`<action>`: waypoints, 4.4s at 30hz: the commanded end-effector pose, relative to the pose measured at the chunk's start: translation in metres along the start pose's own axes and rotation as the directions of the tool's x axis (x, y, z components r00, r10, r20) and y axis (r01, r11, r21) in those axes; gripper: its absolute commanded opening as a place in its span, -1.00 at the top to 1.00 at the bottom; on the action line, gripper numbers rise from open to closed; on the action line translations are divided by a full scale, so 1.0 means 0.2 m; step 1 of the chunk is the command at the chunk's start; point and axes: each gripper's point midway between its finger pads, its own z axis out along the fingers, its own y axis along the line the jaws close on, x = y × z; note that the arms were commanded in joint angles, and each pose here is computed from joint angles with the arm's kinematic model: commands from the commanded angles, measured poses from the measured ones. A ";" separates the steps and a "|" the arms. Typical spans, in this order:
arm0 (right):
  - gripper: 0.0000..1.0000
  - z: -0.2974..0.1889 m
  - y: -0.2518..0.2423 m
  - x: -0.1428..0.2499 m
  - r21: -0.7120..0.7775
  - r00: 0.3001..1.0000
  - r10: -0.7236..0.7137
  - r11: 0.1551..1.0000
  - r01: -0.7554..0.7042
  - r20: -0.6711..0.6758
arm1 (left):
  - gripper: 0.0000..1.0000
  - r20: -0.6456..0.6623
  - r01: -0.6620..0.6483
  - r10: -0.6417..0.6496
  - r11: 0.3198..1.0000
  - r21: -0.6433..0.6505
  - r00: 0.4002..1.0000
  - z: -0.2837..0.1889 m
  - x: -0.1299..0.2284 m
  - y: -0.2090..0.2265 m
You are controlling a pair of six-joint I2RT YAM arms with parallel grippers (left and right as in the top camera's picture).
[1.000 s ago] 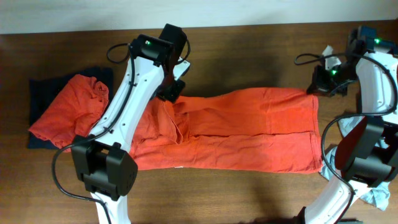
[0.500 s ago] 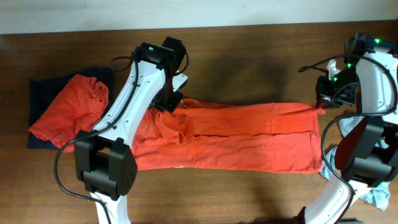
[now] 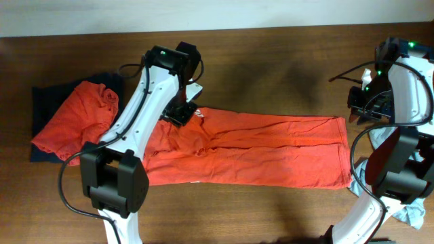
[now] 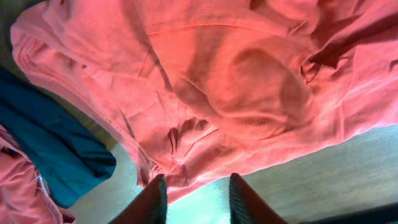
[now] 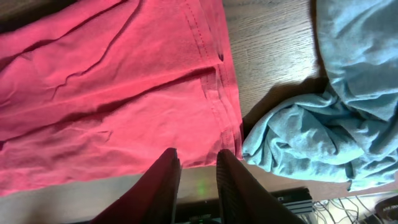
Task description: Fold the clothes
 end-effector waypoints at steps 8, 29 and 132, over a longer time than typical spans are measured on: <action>0.42 -0.14 0.46 -0.12 -0.404 0.938 -0.252 0.852 0.332 0.239 | 0.33 0.183 -0.044 0.023 0.992 0.115 0.983 -0.02 -0.20 -0.06; -0.33 -1.14 0.20 0.36 -0.143 0.664 -0.008 0.974 0.173 0.748 | 0.09 0.560 0.279 -0.266 0.958 0.064 0.784 -0.71 0.07 0.29; 0.91 0.32 -0.04 -0.08 0.000 0.989 0.113 0.994 -0.113 0.097 | -0.01 0.387 -0.039 -0.105 0.937 0.346 0.916 0.28 -0.33 -0.10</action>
